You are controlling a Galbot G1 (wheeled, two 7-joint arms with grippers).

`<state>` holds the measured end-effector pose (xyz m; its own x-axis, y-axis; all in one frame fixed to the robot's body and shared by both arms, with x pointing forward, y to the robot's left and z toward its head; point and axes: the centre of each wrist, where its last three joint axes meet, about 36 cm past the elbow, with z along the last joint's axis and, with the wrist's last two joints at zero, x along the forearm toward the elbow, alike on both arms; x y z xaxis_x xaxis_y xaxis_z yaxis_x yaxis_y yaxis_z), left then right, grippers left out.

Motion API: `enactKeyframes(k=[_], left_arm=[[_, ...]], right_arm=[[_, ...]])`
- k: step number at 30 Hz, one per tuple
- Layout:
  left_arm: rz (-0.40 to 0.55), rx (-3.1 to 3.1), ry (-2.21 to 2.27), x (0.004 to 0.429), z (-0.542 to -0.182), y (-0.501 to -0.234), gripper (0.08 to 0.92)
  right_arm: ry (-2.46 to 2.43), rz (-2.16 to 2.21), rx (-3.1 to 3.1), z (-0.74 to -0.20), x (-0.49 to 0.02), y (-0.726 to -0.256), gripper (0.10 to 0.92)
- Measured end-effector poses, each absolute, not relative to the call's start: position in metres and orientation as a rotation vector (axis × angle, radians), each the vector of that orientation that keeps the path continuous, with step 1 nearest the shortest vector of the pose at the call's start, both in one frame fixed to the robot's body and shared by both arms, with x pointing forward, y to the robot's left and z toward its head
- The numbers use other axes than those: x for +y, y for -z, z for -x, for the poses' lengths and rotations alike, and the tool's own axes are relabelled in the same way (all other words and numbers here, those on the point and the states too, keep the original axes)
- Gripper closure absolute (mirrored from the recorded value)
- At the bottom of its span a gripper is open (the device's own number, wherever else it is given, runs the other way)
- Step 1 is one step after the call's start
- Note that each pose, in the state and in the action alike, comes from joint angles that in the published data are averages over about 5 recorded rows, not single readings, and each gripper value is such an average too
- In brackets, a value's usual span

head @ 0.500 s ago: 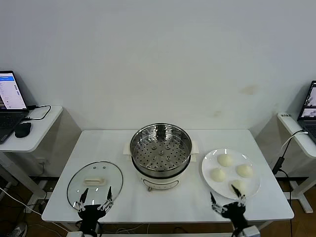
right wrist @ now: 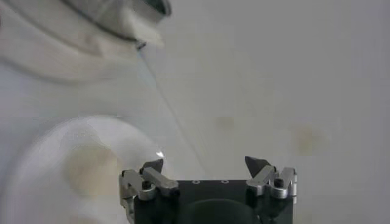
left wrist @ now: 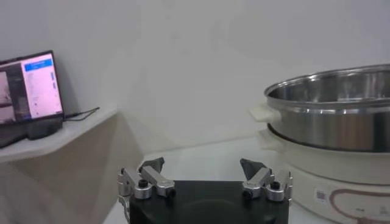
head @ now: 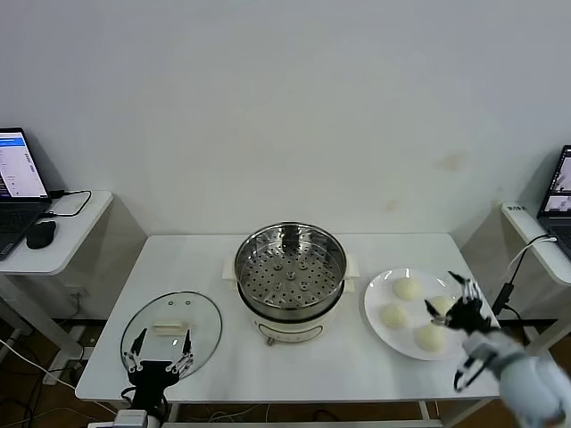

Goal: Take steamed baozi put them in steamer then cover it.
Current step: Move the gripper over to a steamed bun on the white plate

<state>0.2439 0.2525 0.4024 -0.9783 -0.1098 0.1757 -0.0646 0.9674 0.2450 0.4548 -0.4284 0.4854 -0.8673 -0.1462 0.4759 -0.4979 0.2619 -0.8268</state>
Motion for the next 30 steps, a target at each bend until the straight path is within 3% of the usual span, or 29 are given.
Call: enactKeyframes(k=[16,30], left_arm=[[-0.17,-2.941,0.446,0.268,-0.251,-0.409,0.177],[-0.21,-2.929,0.468,0.28,-0.253,-0.407,0.177]], right_arm=[[-1.565,-1.062,-1.732,-0.604,-0.434,-0.519,0.199],[-1.502,-1.165,-1.457,-0.655,-0.411,-0.488,0.199]])
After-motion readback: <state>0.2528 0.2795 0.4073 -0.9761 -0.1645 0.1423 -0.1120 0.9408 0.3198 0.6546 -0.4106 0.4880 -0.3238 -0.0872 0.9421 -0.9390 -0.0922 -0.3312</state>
